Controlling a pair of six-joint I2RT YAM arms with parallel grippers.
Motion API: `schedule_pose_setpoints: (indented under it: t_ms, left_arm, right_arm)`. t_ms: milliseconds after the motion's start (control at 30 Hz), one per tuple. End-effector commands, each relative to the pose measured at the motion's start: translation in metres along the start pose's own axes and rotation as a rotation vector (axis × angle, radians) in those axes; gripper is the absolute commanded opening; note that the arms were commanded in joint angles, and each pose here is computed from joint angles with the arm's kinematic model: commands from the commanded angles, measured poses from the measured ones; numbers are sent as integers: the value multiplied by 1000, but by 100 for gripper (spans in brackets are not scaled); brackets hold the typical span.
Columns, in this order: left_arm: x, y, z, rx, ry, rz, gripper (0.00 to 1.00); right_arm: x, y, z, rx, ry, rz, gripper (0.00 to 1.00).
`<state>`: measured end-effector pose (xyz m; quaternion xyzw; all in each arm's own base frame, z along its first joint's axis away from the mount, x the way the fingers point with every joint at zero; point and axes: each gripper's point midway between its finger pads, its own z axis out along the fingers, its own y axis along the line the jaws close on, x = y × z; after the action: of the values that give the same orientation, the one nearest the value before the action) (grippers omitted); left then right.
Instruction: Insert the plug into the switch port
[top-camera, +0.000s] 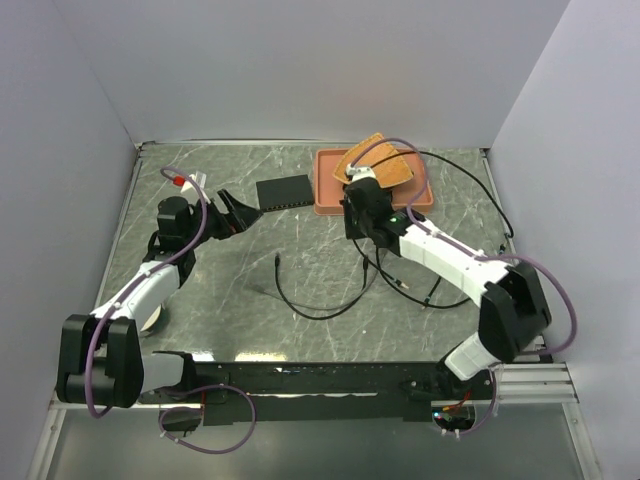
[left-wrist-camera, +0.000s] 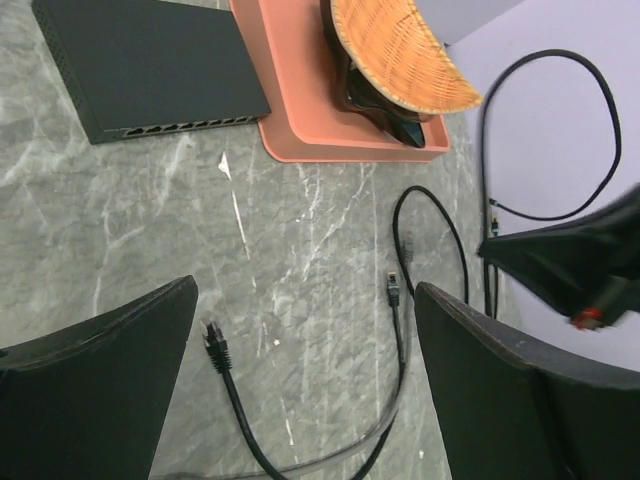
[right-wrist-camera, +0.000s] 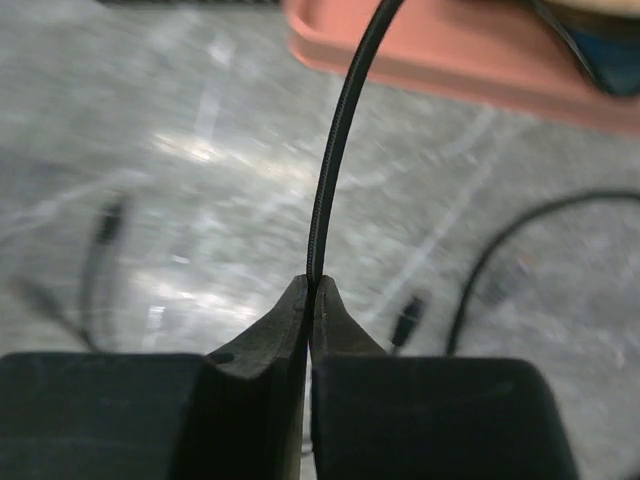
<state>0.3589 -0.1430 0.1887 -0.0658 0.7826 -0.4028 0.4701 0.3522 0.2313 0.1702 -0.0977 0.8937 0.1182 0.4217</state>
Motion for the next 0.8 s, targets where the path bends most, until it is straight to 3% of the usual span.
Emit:
schedule_pose_setpoints:
  t_ms: [0, 67, 267, 333, 533, 767]
  left_arm:
    - [-21, -14, -4, 18, -60, 69, 96]
    - [-22, -14, -5, 20, -64, 71, 96]
    - [-22, -9, -5, -12, -61, 72, 96]
    - [-23, -7, -5, -24, -68, 73, 96]
    - [-29, -5, -10, -58, -99, 71, 96]
    - [-43, 16, -21, -221, -169, 33, 96]
  right_arm:
    - [-3, -36, 2, 201, 21, -8, 8]
    - [-4, -40, 3, 214, 16, -26, 10]
    - [-17, -66, -8, 365, 15, -58, 56]
    - [-19, -68, -11, 378, 14, -58, 62]
    - [-21, -31, -14, 165, 1, -72, 86]
    - [-3, 58, -5, -80, 65, -129, 98]
